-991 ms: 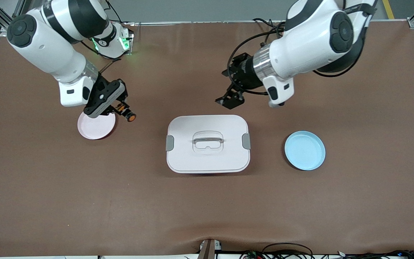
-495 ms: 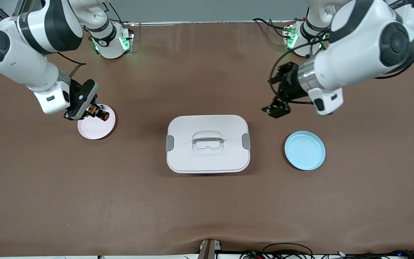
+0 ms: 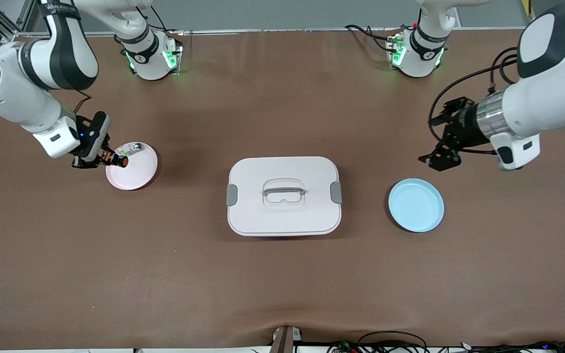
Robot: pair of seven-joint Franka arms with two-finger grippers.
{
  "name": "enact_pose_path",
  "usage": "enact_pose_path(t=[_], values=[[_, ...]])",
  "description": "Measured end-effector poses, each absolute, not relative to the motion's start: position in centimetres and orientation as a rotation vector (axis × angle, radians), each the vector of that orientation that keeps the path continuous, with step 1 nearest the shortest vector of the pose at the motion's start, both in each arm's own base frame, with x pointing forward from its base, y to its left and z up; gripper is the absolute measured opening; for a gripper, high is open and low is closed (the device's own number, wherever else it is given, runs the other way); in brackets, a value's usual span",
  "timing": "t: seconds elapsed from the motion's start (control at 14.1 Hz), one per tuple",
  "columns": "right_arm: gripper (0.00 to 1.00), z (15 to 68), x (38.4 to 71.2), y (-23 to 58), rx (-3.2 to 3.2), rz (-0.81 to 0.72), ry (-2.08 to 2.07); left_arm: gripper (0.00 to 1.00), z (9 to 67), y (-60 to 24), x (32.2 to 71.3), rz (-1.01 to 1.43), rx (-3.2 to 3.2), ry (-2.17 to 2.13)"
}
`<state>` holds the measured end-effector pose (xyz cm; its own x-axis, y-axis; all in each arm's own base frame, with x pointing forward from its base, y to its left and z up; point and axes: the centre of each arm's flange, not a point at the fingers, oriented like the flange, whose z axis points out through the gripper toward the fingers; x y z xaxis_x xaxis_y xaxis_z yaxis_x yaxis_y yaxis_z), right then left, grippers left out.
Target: Transfer orange switch to right arm and place
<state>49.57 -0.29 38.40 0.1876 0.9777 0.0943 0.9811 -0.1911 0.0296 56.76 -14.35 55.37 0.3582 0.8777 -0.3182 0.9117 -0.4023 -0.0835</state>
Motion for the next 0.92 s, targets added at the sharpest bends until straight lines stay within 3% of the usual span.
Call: enact_pose_path(t=[0.5, 0.92], values=[[0.34, 32.1, 46.2, -1.8, -2.372, -0.181, -2.077, 1.0, 55.6, -8.5, 55.1, -0.398, 2.736, 1.109], [0.34, 27.0, 45.0, -1.7, -2.346, -0.09, -2.04, 1.0, 55.5, -5.9, 55.0, -0.319, 2.891, 0.708]])
